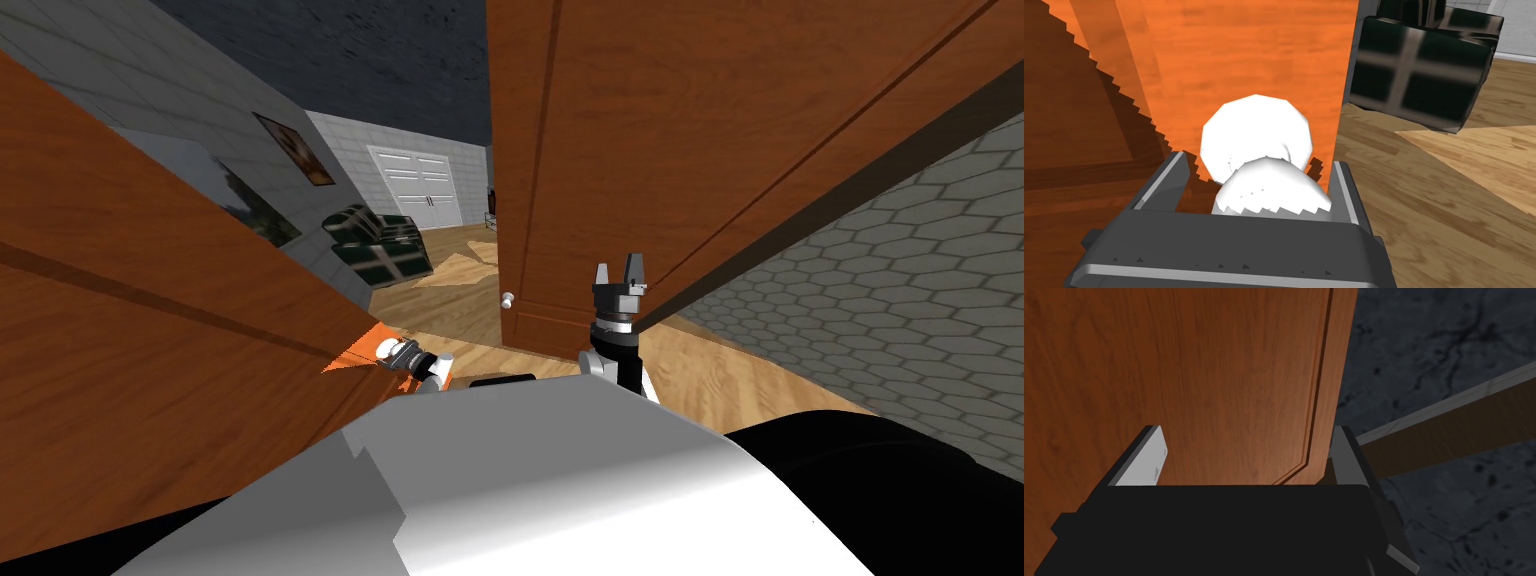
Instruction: Push the door open
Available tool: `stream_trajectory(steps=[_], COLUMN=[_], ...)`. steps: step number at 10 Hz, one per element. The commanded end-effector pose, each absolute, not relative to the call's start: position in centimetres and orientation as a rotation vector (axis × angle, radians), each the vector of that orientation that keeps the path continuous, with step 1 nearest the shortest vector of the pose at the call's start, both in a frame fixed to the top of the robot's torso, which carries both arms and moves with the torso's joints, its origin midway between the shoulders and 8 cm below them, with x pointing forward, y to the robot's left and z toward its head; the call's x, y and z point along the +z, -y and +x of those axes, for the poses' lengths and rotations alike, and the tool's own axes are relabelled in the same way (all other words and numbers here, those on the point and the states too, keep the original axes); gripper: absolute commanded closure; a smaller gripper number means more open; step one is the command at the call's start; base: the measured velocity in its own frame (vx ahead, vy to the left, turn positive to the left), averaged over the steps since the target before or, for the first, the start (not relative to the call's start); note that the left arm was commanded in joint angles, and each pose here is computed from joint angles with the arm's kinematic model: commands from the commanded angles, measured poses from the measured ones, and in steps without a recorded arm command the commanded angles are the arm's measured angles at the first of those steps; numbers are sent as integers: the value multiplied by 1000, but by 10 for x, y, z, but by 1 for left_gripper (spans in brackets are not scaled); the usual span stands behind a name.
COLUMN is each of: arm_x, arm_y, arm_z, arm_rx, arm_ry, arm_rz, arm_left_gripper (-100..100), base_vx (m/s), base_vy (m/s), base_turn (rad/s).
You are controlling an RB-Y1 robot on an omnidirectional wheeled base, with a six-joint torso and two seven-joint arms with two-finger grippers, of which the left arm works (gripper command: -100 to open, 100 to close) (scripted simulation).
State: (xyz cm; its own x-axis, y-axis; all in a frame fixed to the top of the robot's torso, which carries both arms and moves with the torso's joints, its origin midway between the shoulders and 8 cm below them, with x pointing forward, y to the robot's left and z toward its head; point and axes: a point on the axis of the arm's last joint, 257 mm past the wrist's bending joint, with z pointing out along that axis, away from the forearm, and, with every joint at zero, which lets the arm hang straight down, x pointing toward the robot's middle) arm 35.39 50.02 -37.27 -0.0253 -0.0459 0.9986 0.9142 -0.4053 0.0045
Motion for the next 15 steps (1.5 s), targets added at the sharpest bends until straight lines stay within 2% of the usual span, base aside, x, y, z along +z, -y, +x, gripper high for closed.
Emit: stream_trajectory(steps=[1,5,7,15], arm_x=[-367,-381,-368,-377], arm_y=[-514,-530,-542,-559], arm_z=[339,307,301,259], arm_rx=[-1524,-1420,-1421,-1297], arm_ry=[972,1011,1054,1133], arm_rz=[-1410,-1385,-1316,-1239], arm_left_gripper=[100,100,100,100], base_vx=[29,44,5,32], base_vy=[38,49,8,45], base_turn=[-66,-100,-49,-86])
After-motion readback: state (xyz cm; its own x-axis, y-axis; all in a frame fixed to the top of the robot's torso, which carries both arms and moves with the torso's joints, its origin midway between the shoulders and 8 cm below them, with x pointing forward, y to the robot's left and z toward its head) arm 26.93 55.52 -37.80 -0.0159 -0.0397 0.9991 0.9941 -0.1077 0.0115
